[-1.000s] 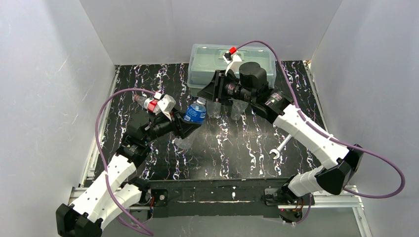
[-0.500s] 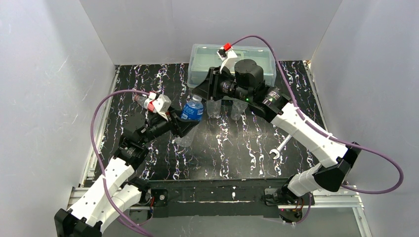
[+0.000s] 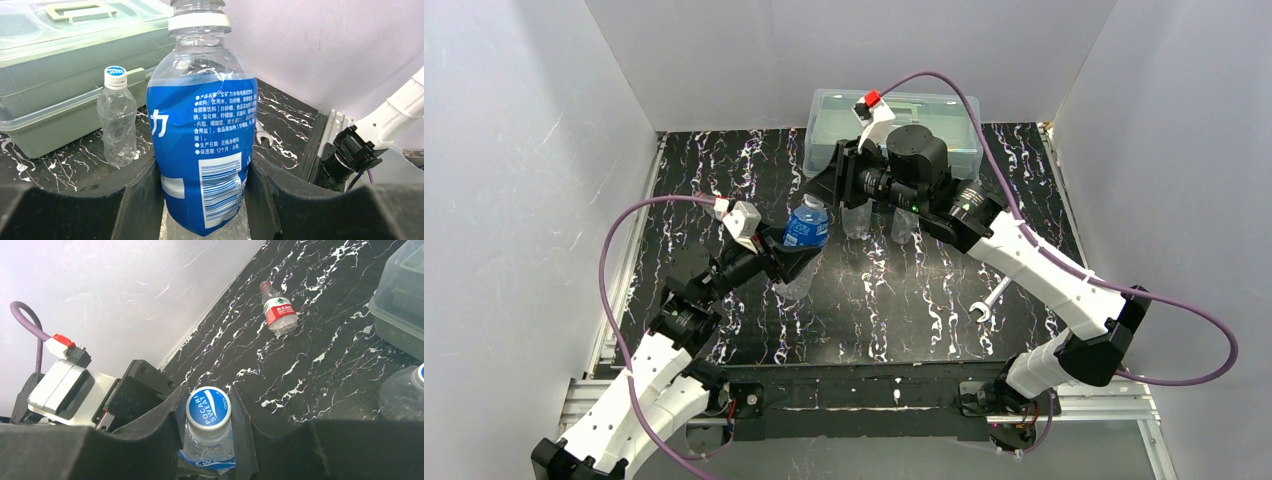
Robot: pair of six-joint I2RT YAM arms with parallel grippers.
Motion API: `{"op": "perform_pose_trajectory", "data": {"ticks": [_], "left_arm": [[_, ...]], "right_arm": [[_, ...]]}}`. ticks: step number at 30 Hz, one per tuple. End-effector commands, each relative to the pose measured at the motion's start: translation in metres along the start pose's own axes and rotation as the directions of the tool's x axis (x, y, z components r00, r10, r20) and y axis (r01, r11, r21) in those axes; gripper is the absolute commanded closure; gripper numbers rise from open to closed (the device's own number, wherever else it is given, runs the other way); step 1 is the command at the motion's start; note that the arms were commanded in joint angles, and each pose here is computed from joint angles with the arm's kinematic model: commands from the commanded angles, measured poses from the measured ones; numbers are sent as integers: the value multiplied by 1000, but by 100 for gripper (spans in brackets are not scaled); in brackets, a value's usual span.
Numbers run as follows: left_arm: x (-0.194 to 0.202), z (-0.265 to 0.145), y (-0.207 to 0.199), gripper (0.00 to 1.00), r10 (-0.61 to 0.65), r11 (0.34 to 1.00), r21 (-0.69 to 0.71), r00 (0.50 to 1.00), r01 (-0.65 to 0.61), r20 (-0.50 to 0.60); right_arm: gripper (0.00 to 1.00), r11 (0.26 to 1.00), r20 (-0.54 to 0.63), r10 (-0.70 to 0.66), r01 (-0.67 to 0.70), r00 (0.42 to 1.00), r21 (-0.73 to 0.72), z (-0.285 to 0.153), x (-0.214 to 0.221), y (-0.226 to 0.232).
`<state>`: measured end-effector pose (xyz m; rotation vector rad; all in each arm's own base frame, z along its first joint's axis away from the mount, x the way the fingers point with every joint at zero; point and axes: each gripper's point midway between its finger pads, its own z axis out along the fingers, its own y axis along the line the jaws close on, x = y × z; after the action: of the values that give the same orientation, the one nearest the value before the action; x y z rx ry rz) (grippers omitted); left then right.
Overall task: Screw on the bottle caps
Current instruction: Screw the bottle cap onto the plastic bottle.
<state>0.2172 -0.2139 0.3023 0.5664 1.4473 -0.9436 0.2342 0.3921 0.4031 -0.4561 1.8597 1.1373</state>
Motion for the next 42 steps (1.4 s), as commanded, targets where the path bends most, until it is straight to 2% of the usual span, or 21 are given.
{"op": "perform_pose_trajectory", "data": {"ticks": [1, 15, 23, 26, 37, 39, 42], "left_arm": [[-57, -4, -2, 100, 112, 994, -39, 973, -106, 201], [-57, -7, -2, 100, 130, 991, -46, 969, -123, 208], [-40, -4, 6, 100, 146, 989, -62, 974, -137, 173], [-32, -3, 8, 100, 143, 989, -60, 978, -135, 155], [-23, -3, 12, 100, 129, 990, -67, 982, -121, 138], [-21, -3, 11, 100, 124, 991, -59, 983, -117, 134], [-16, -3, 7, 100, 118, 993, -36, 985, -114, 124]], "right_arm": [[59, 1000, -132, 0, 1, 991, 3, -5, 35, 6], [56, 1000, -151, -8, 7, 989, -9, -7, 40, 16], [48, 1000, -149, -2, 0, 989, -12, -10, 35, 27], [42, 1000, -125, -1, -1, 992, -14, -15, 26, 30], [7, 999, -48, -35, 35, 998, 11, -35, 12, 24], [3, 998, -27, -55, 55, 998, 15, -42, 8, 23], [2, 995, 12, -103, 102, 995, 9, -57, -1, 24]]}}
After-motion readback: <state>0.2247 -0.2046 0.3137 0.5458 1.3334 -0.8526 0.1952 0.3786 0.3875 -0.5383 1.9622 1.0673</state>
